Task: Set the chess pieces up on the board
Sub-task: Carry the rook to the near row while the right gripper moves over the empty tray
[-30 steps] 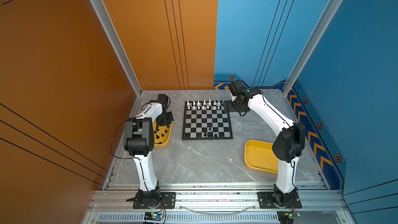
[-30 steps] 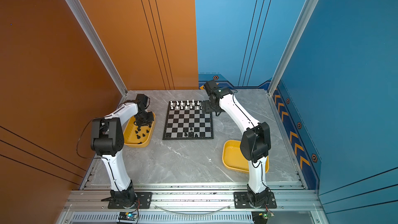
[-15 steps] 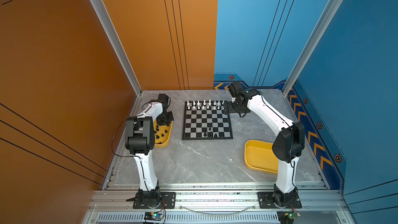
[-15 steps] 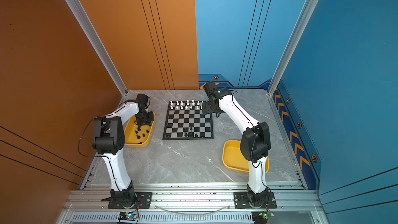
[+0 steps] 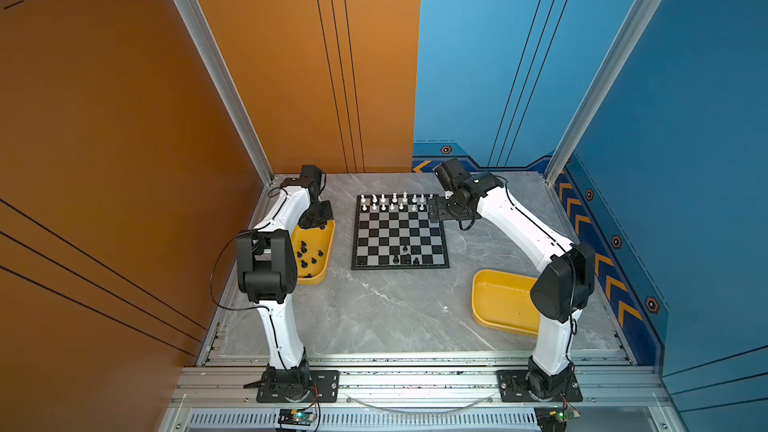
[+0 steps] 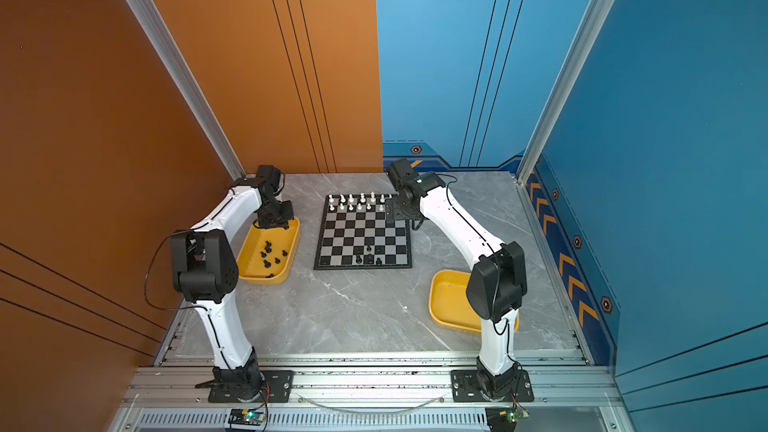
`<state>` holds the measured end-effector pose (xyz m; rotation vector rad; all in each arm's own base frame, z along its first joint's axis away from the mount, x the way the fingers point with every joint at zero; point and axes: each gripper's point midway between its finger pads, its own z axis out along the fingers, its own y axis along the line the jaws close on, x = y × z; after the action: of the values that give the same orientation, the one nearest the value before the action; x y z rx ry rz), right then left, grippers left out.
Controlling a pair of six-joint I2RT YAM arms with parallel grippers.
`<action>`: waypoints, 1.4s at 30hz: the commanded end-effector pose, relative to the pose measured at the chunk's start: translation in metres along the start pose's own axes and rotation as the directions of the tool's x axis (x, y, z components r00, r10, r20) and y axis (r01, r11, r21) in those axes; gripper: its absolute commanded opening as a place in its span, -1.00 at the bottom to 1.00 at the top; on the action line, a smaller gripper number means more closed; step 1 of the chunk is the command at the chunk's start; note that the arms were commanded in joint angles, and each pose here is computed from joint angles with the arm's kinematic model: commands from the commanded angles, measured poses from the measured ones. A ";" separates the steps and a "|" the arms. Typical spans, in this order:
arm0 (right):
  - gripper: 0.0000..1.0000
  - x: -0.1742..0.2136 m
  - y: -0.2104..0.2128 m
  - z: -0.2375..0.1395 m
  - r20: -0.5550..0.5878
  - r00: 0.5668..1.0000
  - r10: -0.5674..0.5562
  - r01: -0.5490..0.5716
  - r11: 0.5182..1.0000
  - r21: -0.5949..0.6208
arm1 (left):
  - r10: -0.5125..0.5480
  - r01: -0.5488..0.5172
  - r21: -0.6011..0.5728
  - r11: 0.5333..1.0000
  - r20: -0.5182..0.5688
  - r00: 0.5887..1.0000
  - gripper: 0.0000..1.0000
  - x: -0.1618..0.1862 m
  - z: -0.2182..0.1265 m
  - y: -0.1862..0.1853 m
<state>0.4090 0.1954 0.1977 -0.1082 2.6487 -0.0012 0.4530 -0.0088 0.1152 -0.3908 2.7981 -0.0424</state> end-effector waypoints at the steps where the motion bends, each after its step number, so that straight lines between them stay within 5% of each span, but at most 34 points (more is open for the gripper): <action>1: 0.99 0.026 -0.025 -0.013 -0.029 0.999 0.017 -0.014 0.997 0.082 | 0.084 -0.085 0.042 0.996 0.025 0.996 -0.87 0.008 -0.035 -0.033; 13: 1.00 0.086 -0.101 -0.058 0.024 0.988 0.155 -0.157 0.984 0.082 | 0.303 -0.314 0.141 0.939 0.095 0.948 -0.89 0.068 -0.052 -0.214; 19: 0.99 0.130 -0.137 -0.074 0.051 0.962 0.270 -0.271 0.962 0.032 | 0.371 -0.385 0.177 0.906 0.107 0.923 -0.88 0.102 -0.049 -0.275; 30: 0.99 0.154 -0.160 -0.088 0.063 0.947 0.316 -0.317 0.948 -0.001 | 0.429 -0.439 0.197 0.877 0.091 0.899 -0.88 0.138 -0.023 -0.327; 42: 0.99 0.172 -0.167 -0.089 0.036 0.937 0.349 -0.349 0.937 -0.003 | 0.462 -0.454 0.221 0.863 0.014 0.887 -0.90 0.168 0.003 -0.339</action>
<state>0.2396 0.0146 0.2051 0.3708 2.5572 0.1145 0.4017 -0.3729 0.0863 0.3145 2.7793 -0.2310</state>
